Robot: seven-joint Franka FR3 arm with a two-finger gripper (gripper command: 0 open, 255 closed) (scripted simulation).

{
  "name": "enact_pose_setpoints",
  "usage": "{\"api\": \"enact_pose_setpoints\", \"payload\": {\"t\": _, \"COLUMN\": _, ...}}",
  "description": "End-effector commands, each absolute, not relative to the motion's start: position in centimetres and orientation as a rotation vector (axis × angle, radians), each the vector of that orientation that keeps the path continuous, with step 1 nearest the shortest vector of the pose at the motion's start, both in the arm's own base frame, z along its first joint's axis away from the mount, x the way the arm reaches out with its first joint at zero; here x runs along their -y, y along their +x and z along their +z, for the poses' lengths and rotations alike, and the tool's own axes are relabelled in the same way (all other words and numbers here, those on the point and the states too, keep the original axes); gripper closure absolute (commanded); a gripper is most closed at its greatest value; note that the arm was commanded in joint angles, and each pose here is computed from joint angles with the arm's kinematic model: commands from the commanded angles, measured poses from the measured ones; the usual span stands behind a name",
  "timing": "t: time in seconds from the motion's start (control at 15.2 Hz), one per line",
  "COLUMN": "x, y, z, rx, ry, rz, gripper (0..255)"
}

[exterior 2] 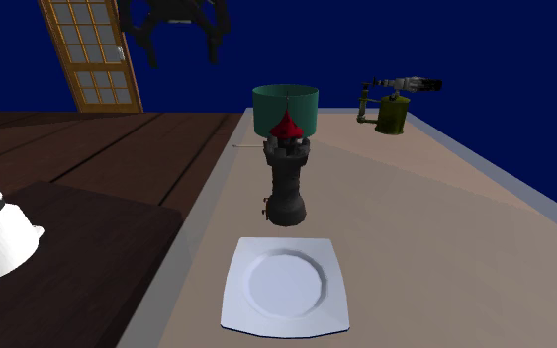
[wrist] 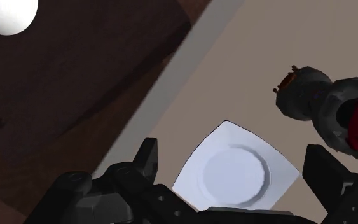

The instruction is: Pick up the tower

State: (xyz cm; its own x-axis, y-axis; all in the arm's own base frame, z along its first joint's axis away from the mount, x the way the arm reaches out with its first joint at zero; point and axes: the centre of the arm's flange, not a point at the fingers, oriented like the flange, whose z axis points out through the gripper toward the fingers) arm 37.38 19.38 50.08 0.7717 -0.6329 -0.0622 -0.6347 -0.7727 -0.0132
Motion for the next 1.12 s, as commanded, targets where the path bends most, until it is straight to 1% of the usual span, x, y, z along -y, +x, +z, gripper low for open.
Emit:
{"api": "enact_pose_setpoints", "payload": {"t": 0.0, "x": -21.1, "y": 39.0, "z": 49.5, "rx": -1.172, "ry": -2.871, "rz": 0.091, "gripper": 0}}
{"api": "enact_pose_setpoints", "payload": {"t": 0.79, "x": -29.7, "y": 50.8, "z": 46.2, "rx": -1.804, "ry": -2.488, "rz": 0.116, "gripper": 0}}
{"api": "enact_pose_setpoints", "payload": {"t": 1.06, "x": -29.7, "y": 50.8, "z": 44.1, "rx": -1.804, "ry": -2.488, "rz": 0.116, "gripper": 0}}
